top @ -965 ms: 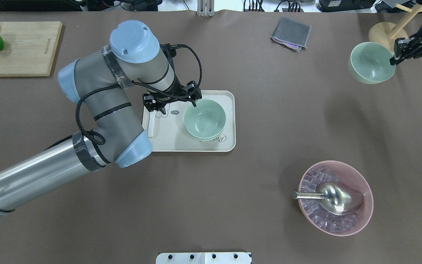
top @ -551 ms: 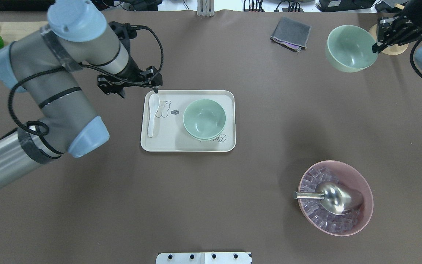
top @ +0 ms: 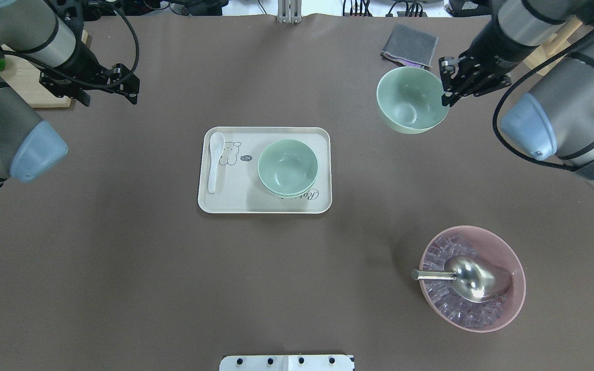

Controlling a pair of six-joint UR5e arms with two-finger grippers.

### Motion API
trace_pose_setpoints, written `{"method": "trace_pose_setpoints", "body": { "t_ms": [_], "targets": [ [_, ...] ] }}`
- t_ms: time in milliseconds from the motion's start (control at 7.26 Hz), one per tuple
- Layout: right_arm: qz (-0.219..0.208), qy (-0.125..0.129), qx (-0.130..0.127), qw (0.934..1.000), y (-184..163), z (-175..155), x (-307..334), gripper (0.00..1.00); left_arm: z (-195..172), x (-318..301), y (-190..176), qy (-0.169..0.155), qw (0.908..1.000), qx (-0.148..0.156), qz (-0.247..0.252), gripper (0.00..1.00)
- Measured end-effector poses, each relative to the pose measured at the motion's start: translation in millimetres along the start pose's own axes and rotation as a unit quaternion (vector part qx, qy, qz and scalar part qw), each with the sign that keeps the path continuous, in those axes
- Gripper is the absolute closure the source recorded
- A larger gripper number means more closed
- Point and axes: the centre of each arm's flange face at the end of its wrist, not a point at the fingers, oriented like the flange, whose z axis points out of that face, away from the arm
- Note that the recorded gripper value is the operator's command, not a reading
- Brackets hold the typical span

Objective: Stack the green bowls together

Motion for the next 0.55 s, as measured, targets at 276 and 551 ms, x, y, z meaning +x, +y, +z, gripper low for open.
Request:
{"method": "trace_pose_setpoints", "body": {
  "t_ms": [276,551],
  "targets": [
    [-0.016,0.007,-0.003,0.9998,38,36,-73,1.0,-1,-15,-4,0.0,1.0,-0.003,-0.004,0.02],
    [-0.031,0.021,-0.009,0.9993,55,71,-118,1.0,2,-22,-4,-0.002,0.9999,-0.007,-0.009,0.02]
  ]
}}
